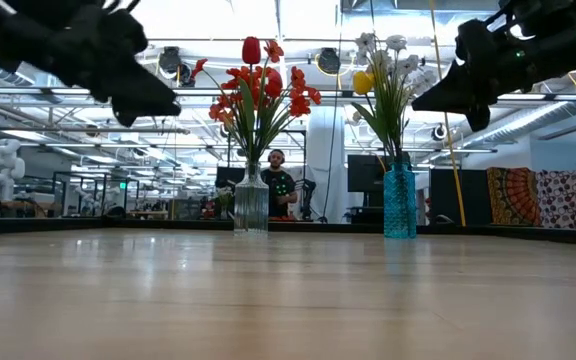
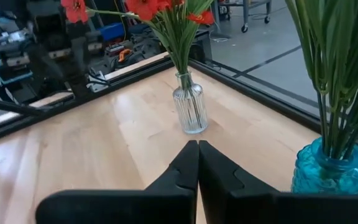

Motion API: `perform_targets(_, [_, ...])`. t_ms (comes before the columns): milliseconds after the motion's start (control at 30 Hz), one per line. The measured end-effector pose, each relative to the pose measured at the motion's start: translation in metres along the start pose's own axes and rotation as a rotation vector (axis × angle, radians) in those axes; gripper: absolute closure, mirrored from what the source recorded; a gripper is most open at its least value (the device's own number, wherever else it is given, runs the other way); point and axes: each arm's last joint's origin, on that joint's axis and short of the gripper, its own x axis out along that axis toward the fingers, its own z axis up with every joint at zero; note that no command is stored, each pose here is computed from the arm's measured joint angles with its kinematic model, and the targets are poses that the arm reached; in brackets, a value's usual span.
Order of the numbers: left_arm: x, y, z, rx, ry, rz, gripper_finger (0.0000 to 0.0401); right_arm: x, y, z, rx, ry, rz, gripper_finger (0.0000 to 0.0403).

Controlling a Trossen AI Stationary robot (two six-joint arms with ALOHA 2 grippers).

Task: Sort flowers into vase by color
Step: Return to Home Position

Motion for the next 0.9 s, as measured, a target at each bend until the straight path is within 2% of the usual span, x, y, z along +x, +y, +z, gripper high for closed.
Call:
perform_targets(167, [-0.014,0.001,-0.015,-0.010,-0.027,-0.145,0.0230,0.000,0.000,0.000,0.058,-0.005,0.003,0.0402])
perform_targets(433, [-0.039,0.003,-0.025,-0.021,-0.229,-0.189,0.0230,0.000,0.000,0.000,0.057,-0.008,-0.014,0.0402])
perform_targets(700, [-0.049,0.008,-0.046,-0.078,-0.323,-0.225,0.0230,0.001,0.001,0.000,0.156,-0.004,-0.012,0.0403])
perform_targets(900, [-0.056,0.009,-0.054,-0.067,-0.406,-0.251,0.0230,0.009,0.011,-0.012,0.199,0.080,0.021,0.0403])
